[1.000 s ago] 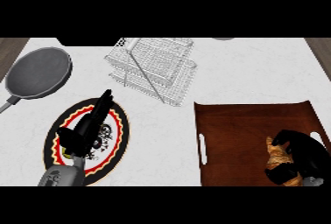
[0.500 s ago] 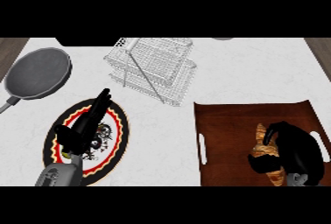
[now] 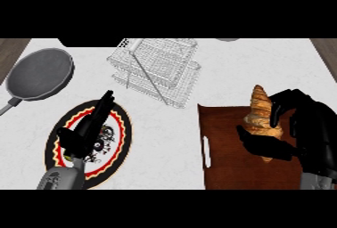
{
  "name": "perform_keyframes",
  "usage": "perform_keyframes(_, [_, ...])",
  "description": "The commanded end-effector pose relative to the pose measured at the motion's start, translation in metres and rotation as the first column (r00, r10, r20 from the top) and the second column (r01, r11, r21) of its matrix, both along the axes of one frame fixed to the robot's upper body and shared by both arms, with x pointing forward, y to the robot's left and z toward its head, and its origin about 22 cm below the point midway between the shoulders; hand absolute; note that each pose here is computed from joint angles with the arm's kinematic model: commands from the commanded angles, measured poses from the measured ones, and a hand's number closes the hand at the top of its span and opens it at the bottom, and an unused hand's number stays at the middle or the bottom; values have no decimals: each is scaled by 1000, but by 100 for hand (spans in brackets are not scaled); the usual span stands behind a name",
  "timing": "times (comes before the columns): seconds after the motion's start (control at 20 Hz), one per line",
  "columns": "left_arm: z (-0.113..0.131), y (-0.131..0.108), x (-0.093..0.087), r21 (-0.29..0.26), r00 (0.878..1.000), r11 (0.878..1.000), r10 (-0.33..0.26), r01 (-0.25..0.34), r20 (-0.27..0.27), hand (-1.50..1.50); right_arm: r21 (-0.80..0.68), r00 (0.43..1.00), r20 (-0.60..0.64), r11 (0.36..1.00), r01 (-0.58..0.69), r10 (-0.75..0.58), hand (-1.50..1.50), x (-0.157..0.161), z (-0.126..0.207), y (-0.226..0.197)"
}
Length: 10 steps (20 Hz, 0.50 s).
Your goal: Pick the croissant from the tray and place it in the tiered basket
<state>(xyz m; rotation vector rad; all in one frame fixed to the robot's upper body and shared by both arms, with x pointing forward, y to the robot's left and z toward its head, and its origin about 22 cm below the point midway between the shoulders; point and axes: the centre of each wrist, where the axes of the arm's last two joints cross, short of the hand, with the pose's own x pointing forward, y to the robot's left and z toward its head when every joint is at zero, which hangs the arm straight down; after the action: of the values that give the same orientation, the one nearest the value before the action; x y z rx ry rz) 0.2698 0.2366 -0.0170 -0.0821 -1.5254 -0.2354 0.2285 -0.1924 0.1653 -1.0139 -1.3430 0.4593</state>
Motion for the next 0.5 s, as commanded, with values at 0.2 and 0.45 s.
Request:
perform_keyframes(0.2, [-7,-5,8,1,1000,1000,-9,9,-3,0,43,996,77,998,-43,39,150,31,94,71])
perform_keyframes(0.45, [-1,2,-7,1,1000,1000,-13,13,0,0,78,996,83,996,-47,41,150,70,126,96])
